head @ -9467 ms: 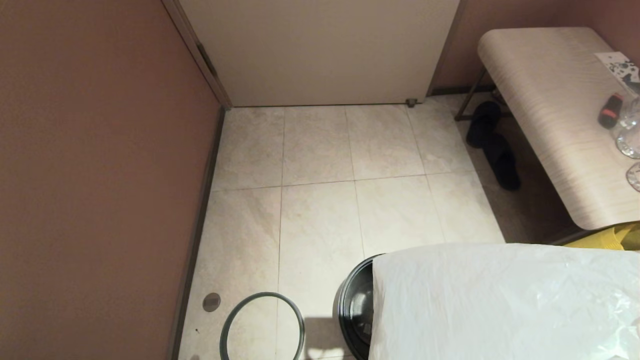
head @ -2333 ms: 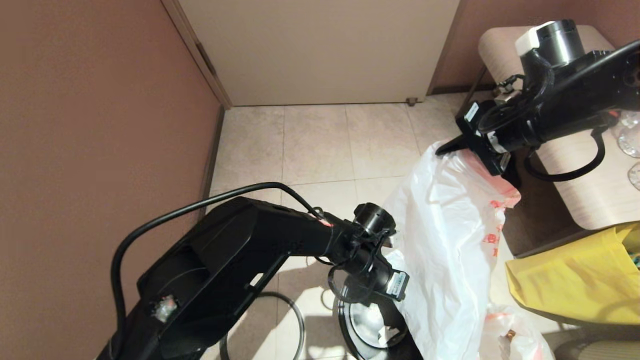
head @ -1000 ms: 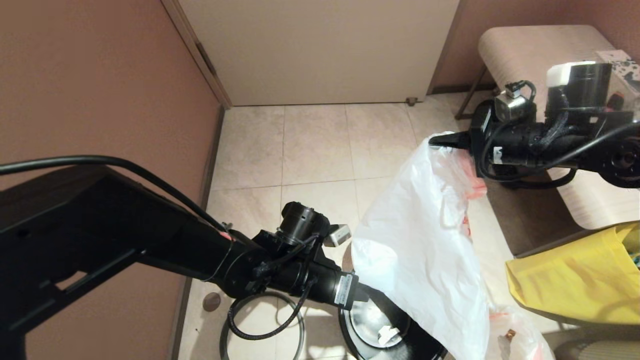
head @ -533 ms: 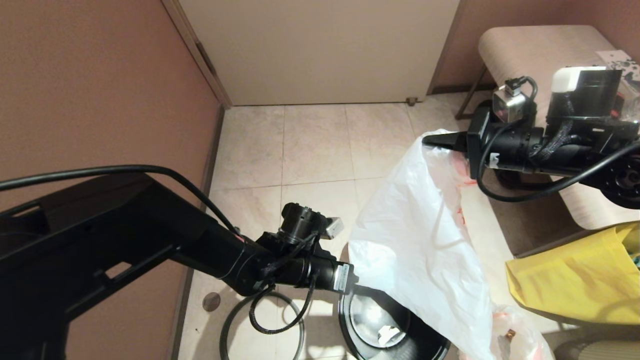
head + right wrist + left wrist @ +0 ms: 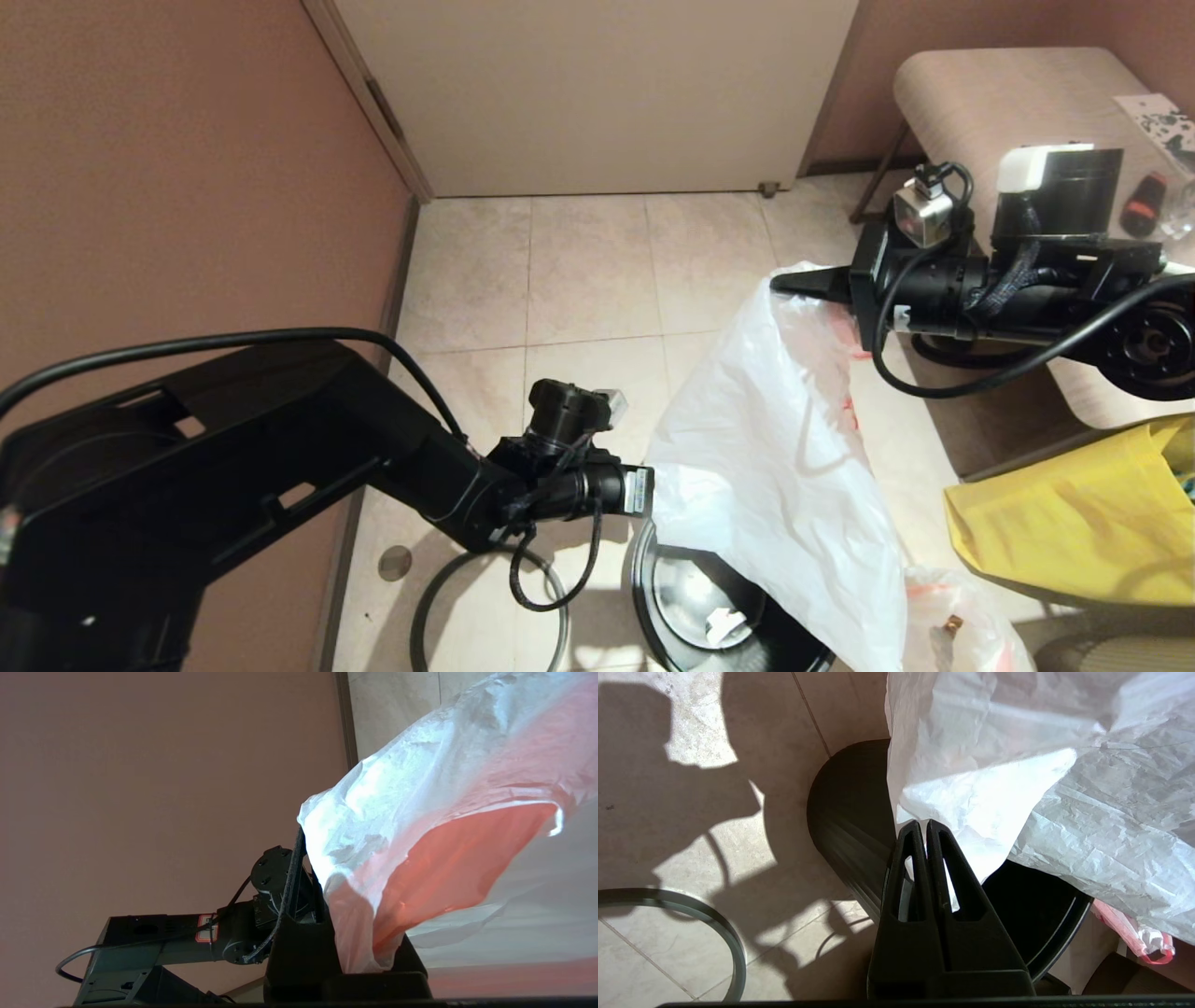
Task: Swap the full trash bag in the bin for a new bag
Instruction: Put the new garbage bag on the trash can
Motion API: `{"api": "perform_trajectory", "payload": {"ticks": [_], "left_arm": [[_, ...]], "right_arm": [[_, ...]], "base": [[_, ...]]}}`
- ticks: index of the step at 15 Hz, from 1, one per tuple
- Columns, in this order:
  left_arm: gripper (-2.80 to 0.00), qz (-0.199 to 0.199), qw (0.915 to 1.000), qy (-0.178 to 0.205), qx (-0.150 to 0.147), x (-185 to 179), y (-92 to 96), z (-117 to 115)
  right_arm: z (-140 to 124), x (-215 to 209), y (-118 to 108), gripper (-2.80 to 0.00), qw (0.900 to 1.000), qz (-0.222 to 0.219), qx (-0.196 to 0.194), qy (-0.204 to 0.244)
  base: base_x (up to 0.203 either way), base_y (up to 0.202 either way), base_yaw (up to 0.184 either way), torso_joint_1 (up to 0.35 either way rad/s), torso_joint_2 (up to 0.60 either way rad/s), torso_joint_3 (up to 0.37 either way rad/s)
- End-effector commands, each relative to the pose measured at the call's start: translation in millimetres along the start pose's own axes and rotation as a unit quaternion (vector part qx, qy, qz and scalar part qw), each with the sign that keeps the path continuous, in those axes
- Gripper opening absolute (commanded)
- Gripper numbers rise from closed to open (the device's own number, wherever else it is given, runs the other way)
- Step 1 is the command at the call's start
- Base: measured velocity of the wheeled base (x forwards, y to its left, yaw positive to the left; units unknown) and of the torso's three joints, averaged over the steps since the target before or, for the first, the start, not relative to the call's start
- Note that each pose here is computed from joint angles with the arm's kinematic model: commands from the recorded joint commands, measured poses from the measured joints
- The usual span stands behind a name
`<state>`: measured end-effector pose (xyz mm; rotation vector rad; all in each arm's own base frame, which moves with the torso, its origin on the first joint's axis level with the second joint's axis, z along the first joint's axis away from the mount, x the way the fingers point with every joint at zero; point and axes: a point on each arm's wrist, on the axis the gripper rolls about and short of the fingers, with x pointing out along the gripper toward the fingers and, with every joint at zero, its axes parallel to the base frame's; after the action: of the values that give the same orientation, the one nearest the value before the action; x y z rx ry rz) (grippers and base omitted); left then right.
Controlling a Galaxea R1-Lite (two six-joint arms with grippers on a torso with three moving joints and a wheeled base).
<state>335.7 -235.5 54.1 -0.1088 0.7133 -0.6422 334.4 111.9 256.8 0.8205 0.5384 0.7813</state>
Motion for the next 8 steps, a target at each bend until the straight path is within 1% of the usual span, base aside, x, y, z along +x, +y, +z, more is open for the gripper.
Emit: {"api": "perform_trajectory", "payload": {"ticks": [1, 2, 4, 5, 6, 8], "left_arm": [[-2.8, -0.001, 1.0, -0.001, 0.0, 3, -0.6, 0], [-2.8, -0.005, 0.9999, -0.013, 0.0, -4, -4.2, 7], [-2.8, -0.016, 0.9985, -0.052, -0.006, -30, -16.4, 30], [-2.8, -0.019, 0.997, -0.075, -0.005, -48, -25.5, 43], [-2.8, -0.018, 0.9954, -0.094, -0.003, -67, -35.5, 54], [-2.8, -0.015, 0.9923, -0.123, 0.003, -106, -57.8, 68]], "right_arm": [[0, -3, 4, -2.8, 1.0, 0.002, -0.003, 0.0], [-1, -6, 5, -2.8, 1.0, -0.005, -0.011, 0.007], [-6, -10, 7, -2.8, 0.999, -0.027, -0.034, 0.033], [-9, -14, 9, -2.8, 0.997, -0.035, -0.059, 0.044], [-11, -22, 16, -2.8, 0.995, -0.035, -0.083, 0.048], [-24, -37, 28, -2.8, 0.99, -0.035, -0.122, 0.068]], "base": [[0.0, 0.0, 0.0, 0.0, 0.0, 0.0], [0.0, 0.0, 0.0, 0.0, 0.0, 0.0], [0.0, 0.0, 0.0, 0.0, 0.0, 0.0], [0.0, 0.0, 0.0, 0.0, 0.0, 0.0], [0.0, 0.0, 0.0, 0.0, 0.0, 0.0], [0.0, 0.0, 0.0, 0.0, 0.0, 0.0]]}}
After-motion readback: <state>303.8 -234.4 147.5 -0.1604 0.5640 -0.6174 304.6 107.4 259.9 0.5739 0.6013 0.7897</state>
